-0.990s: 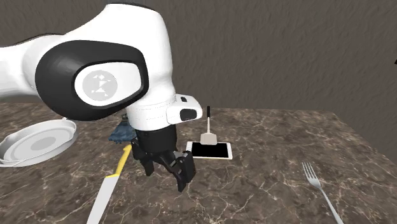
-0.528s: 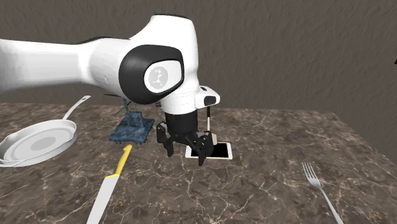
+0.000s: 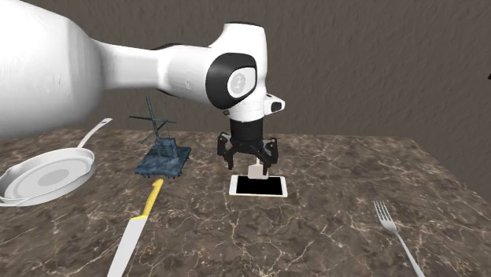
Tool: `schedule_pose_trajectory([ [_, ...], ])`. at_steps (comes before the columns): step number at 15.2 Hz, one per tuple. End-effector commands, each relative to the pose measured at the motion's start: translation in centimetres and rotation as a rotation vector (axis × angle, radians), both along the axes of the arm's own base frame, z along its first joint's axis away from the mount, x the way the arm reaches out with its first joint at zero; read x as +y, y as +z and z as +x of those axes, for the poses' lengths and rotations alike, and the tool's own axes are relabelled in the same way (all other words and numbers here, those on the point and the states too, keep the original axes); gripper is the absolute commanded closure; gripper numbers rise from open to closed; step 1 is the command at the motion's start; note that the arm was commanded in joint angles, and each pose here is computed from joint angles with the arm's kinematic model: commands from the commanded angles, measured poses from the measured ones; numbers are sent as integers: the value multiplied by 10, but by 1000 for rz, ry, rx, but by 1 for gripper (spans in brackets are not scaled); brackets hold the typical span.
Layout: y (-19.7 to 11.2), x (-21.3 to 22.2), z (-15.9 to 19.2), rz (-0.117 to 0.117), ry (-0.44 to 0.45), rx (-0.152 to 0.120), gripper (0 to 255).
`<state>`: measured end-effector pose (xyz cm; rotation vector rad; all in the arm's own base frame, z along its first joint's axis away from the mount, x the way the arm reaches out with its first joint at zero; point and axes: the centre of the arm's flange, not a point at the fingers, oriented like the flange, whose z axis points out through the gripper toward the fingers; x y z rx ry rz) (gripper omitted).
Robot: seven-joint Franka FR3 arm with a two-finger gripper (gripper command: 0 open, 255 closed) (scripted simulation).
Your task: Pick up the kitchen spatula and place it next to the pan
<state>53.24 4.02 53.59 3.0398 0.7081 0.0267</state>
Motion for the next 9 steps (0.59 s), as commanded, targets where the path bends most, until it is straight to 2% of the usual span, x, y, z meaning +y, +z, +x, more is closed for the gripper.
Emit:
schedule_pose_trajectory([
  [1, -2, 9, 25, 8, 32, -5, 0],
  [9, -8, 54, 114, 37, 157, -25, 0],
])
